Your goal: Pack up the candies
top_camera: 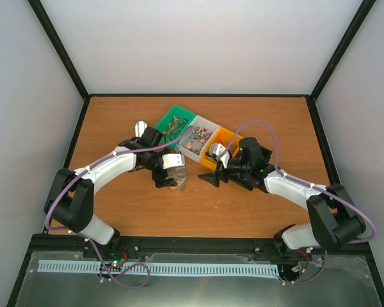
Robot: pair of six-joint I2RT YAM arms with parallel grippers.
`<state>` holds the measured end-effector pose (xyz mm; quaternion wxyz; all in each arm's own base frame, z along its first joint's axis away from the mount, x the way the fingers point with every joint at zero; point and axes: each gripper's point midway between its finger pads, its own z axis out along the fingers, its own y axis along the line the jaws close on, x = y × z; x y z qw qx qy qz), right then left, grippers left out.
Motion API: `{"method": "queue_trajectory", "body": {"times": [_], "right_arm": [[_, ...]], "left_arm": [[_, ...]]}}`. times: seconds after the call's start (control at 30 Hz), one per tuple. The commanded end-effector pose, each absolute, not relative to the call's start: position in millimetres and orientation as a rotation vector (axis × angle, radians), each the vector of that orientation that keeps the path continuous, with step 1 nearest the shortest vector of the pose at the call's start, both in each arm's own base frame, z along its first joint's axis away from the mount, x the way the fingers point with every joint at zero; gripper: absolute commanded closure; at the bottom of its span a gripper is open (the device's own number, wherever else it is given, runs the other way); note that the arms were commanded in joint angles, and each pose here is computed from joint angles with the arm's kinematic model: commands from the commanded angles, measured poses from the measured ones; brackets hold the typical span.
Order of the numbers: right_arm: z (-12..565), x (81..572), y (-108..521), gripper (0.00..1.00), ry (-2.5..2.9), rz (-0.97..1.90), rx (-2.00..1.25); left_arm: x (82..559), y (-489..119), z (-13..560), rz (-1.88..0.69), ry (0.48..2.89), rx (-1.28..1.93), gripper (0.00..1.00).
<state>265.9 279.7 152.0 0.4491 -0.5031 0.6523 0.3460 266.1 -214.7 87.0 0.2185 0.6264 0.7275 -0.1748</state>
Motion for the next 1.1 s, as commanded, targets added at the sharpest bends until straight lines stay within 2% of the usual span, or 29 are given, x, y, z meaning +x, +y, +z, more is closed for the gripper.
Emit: {"method": "queue_trajectory", "body": {"times": [0.0,0.1,0.27,0.4,0.57,0.7,0.83,1.07], "right_arm": [[172.8,261.0,278.0,0.00,1.575,0.857,-1.281],[187.4,262.2,276.9,0.00,1.557,0.852,-1.274],[225.8,281.0,274.4,0.00,1.534,0.826,-1.208],[261.9,313.2,265.8,0.00,1.551,0.790,-1.092],[300.4,361.7,239.3,0.00,1.611,0.724,-0.921],[325.2,397.8,195.6,0.00,1.655,0.662,-0.762],[335.7,422.6,151.2,0.00,1.705,0.591,-0.643],[325.3,446.4,71.6,0.00,1.824,0.549,-0.405]], "left_arm": [[272.3,-222.9,132.2,-0.509,1.961,1.649,0.00],[273.0,-222.6,154.0,-0.502,1.960,1.590,0.00],[304.4,-225.3,212.4,-0.460,2.043,1.340,0.00],[346.8,-218.5,243.7,-0.361,2.173,1.121,0.00],[387.8,-202.3,284.3,-0.485,2.316,0.889,0.00],[424.4,-157.9,308.4,-0.535,2.370,0.598,0.00],[439.9,-107.6,319.8,-0.528,2.362,0.418,0.00],[441.5,-35.2,292.2,-0.410,2.470,0.182,0.00]]}}
